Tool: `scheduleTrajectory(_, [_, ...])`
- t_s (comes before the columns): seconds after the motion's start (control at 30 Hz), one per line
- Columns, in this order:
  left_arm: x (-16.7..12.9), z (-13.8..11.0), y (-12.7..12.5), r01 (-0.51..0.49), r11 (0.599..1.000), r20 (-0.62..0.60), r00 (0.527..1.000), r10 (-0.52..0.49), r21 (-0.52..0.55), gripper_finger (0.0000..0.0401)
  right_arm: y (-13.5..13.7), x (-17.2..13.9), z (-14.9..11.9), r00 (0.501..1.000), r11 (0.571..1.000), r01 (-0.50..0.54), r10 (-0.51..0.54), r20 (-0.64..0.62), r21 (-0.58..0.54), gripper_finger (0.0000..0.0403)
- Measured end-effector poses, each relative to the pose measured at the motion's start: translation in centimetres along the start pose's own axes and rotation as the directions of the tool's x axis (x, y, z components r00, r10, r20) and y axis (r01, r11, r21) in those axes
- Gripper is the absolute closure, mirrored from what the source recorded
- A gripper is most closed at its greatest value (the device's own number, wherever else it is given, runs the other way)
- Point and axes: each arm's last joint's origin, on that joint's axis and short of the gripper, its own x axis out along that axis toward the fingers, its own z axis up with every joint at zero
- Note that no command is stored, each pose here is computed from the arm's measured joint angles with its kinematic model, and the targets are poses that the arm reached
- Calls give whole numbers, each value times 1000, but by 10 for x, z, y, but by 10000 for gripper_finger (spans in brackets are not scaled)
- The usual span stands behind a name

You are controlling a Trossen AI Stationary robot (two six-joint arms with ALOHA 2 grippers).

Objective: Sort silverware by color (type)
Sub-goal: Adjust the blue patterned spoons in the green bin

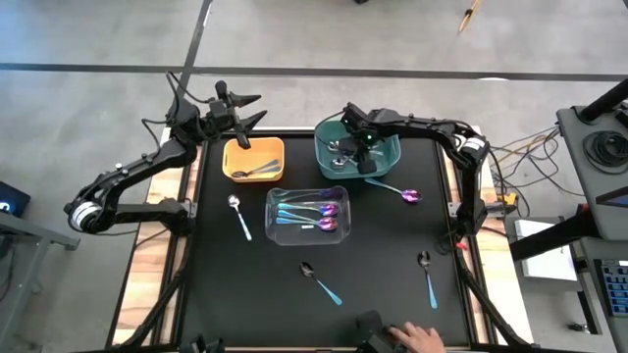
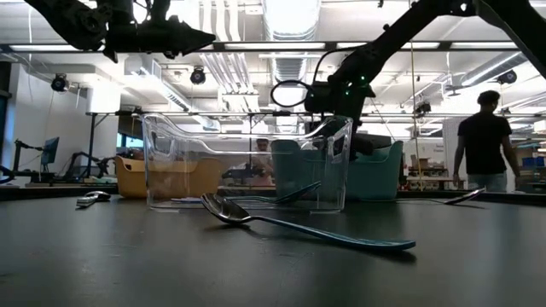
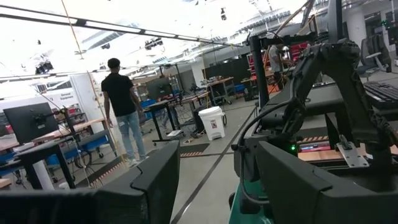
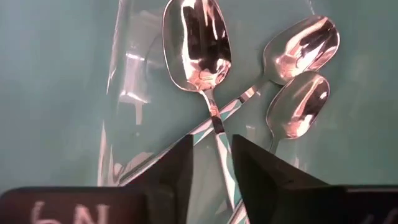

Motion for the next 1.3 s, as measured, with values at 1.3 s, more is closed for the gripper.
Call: scheduleTrajectory(1.3, [-2,3,0,-1,1000,8,1000,1,2,207,7,19,-12,997,995,67,-65,-35,68,321])
